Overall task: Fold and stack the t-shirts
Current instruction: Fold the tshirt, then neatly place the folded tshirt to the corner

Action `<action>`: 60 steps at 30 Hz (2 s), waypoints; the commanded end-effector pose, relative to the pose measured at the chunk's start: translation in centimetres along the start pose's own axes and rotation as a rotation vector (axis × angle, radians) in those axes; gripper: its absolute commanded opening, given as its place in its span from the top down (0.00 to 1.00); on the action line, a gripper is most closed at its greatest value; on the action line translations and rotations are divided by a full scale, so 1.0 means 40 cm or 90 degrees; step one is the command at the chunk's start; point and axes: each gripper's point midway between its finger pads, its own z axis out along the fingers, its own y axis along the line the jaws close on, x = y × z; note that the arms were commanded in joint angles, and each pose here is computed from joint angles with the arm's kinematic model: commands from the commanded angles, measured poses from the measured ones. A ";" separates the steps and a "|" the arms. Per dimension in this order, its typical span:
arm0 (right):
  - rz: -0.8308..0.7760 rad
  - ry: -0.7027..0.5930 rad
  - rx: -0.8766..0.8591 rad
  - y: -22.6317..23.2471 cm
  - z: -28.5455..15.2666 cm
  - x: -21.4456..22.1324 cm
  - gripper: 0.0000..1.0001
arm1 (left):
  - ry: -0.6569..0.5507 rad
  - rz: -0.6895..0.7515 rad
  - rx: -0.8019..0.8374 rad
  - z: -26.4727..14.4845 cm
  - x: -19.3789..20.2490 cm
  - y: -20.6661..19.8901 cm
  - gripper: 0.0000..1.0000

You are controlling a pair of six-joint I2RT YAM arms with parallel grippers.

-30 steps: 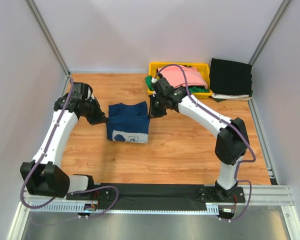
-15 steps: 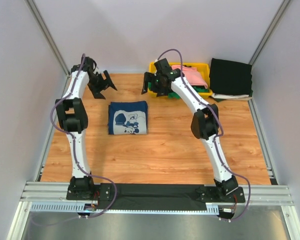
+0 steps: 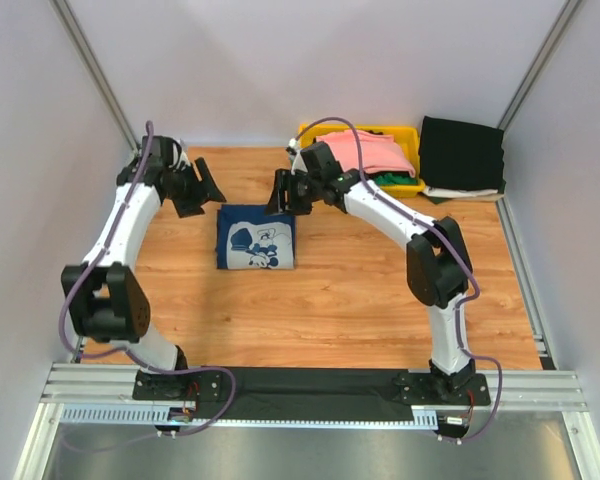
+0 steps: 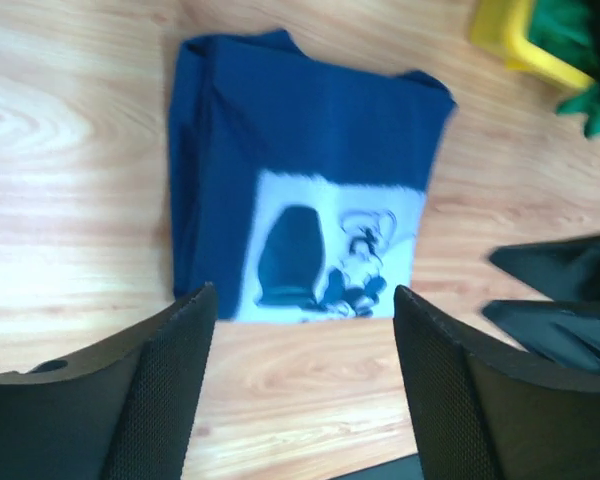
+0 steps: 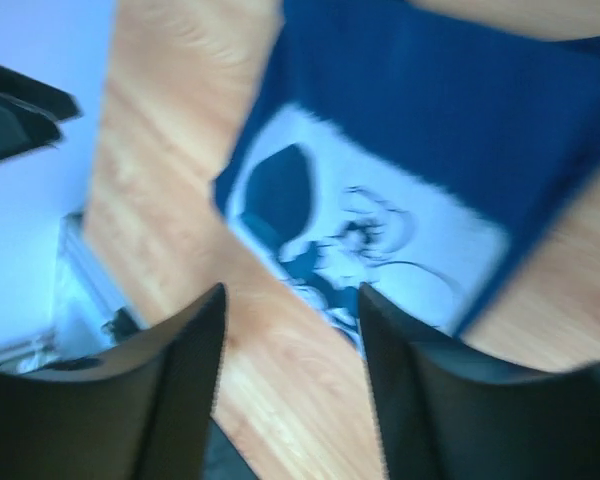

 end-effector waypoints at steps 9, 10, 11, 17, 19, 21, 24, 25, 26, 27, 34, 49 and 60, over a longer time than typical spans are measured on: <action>0.110 0.072 -0.148 -0.043 0.151 0.193 0.59 | 0.126 -0.048 0.108 0.227 0.276 -0.020 0.50; 0.125 0.085 -0.114 -0.090 0.161 0.239 0.59 | 0.118 -0.061 0.055 0.246 0.281 0.026 0.51; 0.127 0.092 -0.095 -0.119 0.166 0.266 0.59 | 0.136 -0.071 0.013 0.256 0.311 0.066 0.51; 0.166 0.103 -0.048 -0.216 0.172 0.375 0.63 | 0.119 -0.068 -0.083 0.237 0.299 0.139 0.54; 0.161 0.098 -0.053 -0.198 0.159 0.377 0.63 | 0.111 -0.061 -0.095 0.219 0.283 0.137 0.52; 0.140 0.094 -0.052 -0.175 0.144 0.368 0.55 | 0.092 -0.041 -0.098 0.182 0.254 0.122 0.50; 0.091 0.083 -0.060 -0.110 0.094 0.311 0.27 | 0.045 0.005 -0.111 0.091 0.200 0.089 0.39; 0.082 0.082 -0.057 -0.085 0.060 0.291 0.22 | 0.030 0.019 -0.113 0.060 0.187 0.075 0.32; 0.052 0.066 -0.062 -0.059 0.040 0.256 0.15 | 0.015 0.031 -0.111 0.015 0.168 0.055 0.26; 0.034 0.044 -0.065 -0.027 0.004 0.219 0.13 | -0.023 0.049 -0.095 -0.042 0.142 0.030 0.22; -0.020 -0.011 0.048 -0.060 -0.087 0.115 0.00 | -0.081 0.147 -0.077 -0.256 0.134 -0.016 0.12; 0.038 0.027 0.073 -0.308 0.092 0.025 0.01 | -0.080 0.230 -0.009 -0.314 0.343 0.056 0.12; 0.111 0.062 0.033 -0.312 0.244 0.119 0.09 | -0.115 0.225 -0.015 -0.327 0.358 0.076 0.16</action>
